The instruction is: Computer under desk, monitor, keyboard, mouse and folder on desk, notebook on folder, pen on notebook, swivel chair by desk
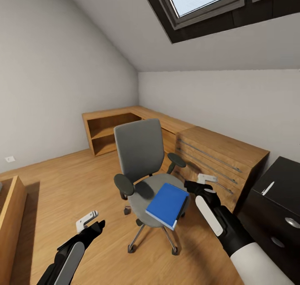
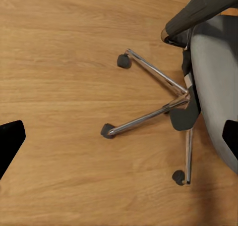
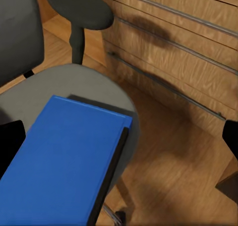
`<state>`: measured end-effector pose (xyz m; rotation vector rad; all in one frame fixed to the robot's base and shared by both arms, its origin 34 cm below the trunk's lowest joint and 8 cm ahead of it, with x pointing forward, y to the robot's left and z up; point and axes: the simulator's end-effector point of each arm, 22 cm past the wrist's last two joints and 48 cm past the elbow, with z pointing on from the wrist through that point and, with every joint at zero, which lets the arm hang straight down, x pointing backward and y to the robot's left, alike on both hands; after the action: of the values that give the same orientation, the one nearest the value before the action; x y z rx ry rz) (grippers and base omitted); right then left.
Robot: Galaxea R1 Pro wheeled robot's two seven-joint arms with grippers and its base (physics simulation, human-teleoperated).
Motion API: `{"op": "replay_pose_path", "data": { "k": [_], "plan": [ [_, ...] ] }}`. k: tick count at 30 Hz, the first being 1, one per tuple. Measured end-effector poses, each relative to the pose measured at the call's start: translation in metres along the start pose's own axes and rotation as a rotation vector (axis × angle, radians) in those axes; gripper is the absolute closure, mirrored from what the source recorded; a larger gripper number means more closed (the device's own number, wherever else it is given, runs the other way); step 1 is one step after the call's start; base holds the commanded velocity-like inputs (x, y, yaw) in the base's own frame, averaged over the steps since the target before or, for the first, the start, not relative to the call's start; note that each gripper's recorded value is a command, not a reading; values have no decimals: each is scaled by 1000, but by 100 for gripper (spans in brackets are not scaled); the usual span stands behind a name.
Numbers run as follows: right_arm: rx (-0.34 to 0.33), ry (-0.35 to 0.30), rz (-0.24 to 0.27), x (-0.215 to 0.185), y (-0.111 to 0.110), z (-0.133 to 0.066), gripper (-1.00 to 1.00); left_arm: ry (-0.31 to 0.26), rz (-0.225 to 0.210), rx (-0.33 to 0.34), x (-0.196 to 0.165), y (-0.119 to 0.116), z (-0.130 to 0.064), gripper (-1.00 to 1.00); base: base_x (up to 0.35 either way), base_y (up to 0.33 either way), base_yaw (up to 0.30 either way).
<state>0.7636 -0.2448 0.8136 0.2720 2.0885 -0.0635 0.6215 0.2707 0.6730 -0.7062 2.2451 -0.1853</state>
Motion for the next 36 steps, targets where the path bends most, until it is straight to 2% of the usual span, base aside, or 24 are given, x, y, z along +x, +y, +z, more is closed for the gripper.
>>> {"op": "replay_pose_path", "data": {
  "k": [6,13,19,21,22,25,36],
  "plan": [
    [-20,35,12,15,1,6,-100,-18,-3,16,-8,-7,-4,-100,0,0,0],
    [-93,41,147,29,5,17,-100,-40,-5,33,-9,-9,0,-100,0,0,0],
    [-111,66,222,44,2,23,-100,-42,-6,34,-2,-5,6,-100,0,0,0],
    [-111,69,255,46,-2,26,-100,-42,-5,34,0,-3,9,-100,0,0,0],
    [-96,66,309,42,-14,28,-100,-42,-5,33,2,-2,10,-100,0,0,0],
    [-83,64,351,43,-24,32,-100,-43,-5,32,6,0,13,-100,0,0,0],
    [-75,60,372,60,-33,41,-100,-43,-5,34,20,8,26,-100,0,0,-82]
  ]
}}
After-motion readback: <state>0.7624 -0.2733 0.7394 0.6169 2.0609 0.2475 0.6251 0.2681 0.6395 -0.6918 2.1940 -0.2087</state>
